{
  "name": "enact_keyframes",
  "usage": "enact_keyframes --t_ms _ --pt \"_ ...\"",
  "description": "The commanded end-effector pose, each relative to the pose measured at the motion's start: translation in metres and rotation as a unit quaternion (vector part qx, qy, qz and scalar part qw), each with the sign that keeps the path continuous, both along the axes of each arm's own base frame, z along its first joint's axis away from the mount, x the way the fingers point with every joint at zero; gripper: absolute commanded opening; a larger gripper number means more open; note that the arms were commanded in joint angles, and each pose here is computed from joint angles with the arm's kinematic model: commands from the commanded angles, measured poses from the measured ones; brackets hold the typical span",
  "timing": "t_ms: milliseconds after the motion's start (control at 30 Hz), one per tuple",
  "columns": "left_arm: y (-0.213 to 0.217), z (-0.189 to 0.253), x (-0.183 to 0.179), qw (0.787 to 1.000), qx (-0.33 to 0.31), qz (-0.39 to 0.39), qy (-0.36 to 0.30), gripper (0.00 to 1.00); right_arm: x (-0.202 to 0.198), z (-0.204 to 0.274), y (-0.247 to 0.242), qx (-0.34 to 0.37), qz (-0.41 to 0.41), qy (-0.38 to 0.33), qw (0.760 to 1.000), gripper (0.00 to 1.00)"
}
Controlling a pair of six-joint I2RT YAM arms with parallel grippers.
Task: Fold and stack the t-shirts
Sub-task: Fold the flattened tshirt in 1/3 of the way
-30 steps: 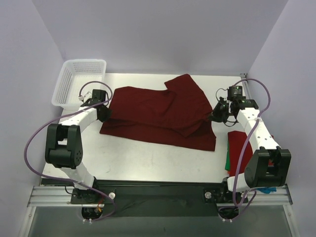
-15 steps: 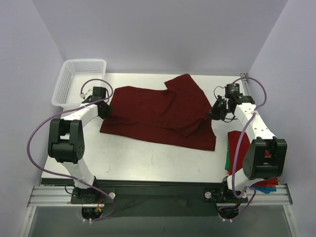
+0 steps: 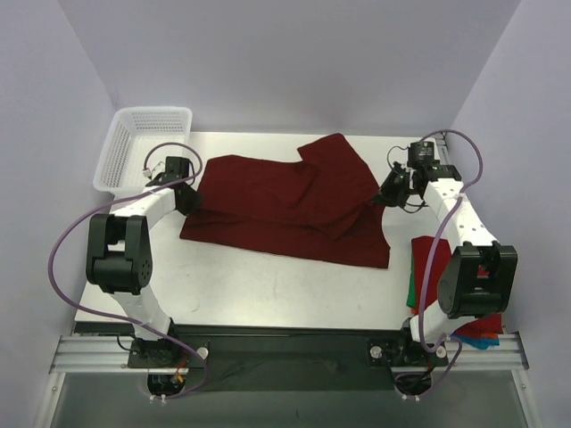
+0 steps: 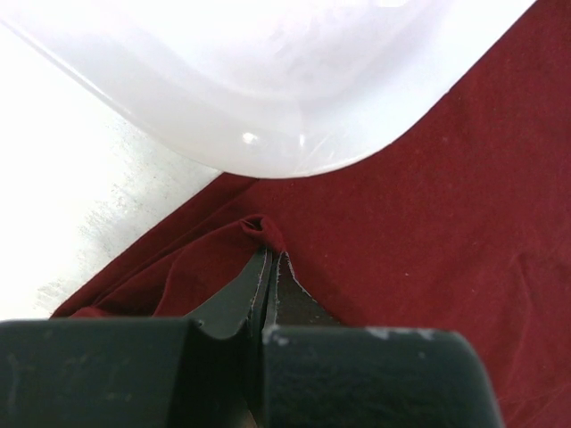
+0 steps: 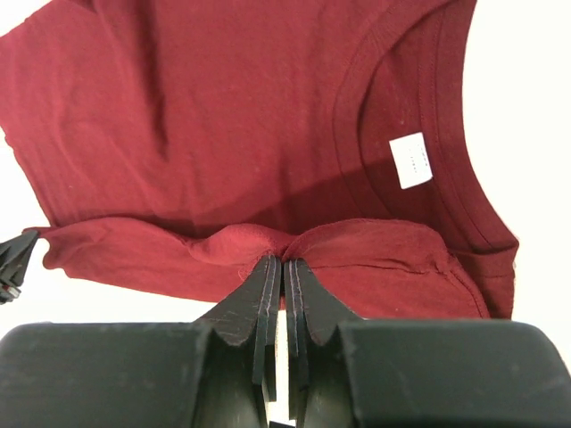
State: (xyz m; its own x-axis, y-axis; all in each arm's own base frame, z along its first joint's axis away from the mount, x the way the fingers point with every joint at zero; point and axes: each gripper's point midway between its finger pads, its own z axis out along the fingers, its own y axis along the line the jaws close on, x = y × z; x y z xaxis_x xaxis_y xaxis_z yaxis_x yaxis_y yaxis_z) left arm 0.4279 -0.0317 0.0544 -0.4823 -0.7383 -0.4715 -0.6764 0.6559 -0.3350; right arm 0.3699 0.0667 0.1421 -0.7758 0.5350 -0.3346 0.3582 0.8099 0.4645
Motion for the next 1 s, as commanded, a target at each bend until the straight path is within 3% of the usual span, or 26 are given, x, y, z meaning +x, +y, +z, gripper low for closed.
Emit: enact_keyframes --t_ms 0,500,567,633,700,733,767,800,967 --pt "0.004 0.019 0.021 0.999 -0.003 0.004 -0.041 0.0 0.011 0.015 0.002 0.009 0.0 -0.015 1.0 0.0" --pt "0.005 0.016 0.025 0.999 -0.011 0.001 -0.046 0.0 0.027 0.005 0.001 0.003 0.008 -0.002 1.0 0.0" --pt "0.005 0.016 0.027 0.999 -0.013 -0.001 -0.05 0.03 0.031 -0.001 -0.001 -0.001 0.011 0.004 1.0 0.0" --pt "0.002 0.019 0.029 0.998 -0.021 -0.009 -0.057 0.14 0.036 -0.003 -0.001 -0.006 0.016 0.004 1.0 0.0" --pt "0.002 0.023 0.031 0.997 -0.024 -0.014 -0.068 0.27 0.039 -0.01 0.0 -0.008 0.019 0.013 1.0 0.1" --pt "0.0 0.03 0.031 0.996 -0.026 -0.019 -0.08 0.42 0.039 -0.012 0.0 -0.01 0.02 0.017 1.0 0.27" --pt "-0.002 0.034 0.031 0.996 -0.028 -0.024 -0.087 0.48 0.037 -0.014 0.0 -0.01 0.019 0.021 1.0 0.36" --pt "-0.003 0.038 0.03 0.995 -0.031 -0.028 -0.092 0.5 0.035 -0.015 0.001 -0.014 0.021 0.022 0.999 0.45" --pt "-0.002 0.057 0.006 0.994 -0.032 -0.029 -0.104 0.6 0.004 -0.016 -0.007 -0.045 -0.006 0.028 0.999 0.58"
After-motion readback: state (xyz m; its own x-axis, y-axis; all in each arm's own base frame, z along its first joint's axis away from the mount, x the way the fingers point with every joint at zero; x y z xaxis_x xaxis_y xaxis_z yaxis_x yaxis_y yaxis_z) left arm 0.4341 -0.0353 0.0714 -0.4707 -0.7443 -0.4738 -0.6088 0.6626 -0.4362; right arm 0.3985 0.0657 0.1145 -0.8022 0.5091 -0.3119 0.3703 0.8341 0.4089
